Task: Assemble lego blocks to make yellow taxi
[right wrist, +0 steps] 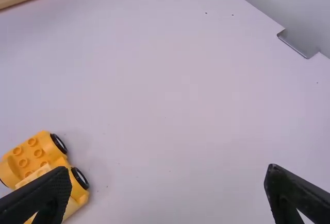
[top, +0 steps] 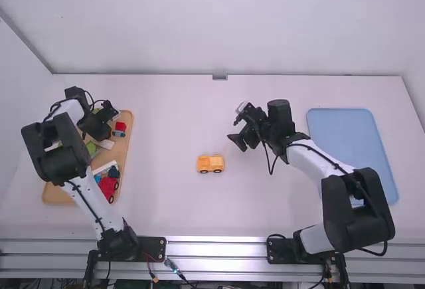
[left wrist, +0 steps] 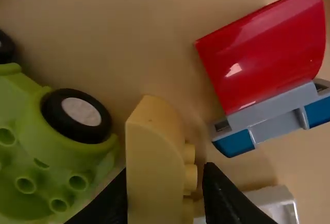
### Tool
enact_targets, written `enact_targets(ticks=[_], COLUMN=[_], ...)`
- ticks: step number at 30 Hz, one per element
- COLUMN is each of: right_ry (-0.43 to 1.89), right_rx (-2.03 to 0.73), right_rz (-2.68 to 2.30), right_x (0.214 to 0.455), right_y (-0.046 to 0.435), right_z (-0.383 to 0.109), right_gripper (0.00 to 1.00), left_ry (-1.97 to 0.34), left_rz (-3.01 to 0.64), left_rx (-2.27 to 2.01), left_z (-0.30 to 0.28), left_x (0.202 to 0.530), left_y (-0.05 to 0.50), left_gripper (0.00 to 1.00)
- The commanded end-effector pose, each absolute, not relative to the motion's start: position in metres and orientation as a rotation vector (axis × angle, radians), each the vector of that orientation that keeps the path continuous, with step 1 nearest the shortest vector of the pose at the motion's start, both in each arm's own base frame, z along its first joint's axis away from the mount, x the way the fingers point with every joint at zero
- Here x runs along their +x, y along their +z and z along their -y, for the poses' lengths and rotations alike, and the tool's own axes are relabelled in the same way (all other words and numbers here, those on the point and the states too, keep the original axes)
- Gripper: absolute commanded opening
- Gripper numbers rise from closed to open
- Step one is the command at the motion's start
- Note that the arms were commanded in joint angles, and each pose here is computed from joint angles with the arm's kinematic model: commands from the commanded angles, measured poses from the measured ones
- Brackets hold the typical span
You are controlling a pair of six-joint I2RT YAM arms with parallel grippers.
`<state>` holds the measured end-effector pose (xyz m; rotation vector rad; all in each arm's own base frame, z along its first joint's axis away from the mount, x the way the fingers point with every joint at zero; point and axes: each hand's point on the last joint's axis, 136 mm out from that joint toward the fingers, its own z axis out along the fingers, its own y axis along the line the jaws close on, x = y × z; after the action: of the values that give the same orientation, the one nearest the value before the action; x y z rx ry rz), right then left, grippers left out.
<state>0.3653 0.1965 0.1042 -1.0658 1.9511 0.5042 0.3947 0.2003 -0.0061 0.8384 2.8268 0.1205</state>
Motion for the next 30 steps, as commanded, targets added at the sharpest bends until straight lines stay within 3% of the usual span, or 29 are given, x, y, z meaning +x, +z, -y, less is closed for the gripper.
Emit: enact_targets(ticks=[1,18,30], right_ry=[0.503,0.502,0.498], right_rx=[-1.058,-1.058,-1.059], right_rz=[-1.924,-1.923,-1.915], right_x=[0.372,0.372,0.374], right_y=[0.117,0.117,0.118], right_z=[-0.199,-0.199,-0.199], right_gripper=[0.99,0.99,0.99], left_ry=[0.082,0.109,0.132], left_rz=[-2.842,-2.841,-2.813], left_rx=[0.821,0.738,0.450], left_z=[-0.196,-0.199,-0.203], left_x=[0.389,0.397,0.411], left_y=[-0.015,-0.011,0.060], left_gripper=[0.34,0.20,0.18])
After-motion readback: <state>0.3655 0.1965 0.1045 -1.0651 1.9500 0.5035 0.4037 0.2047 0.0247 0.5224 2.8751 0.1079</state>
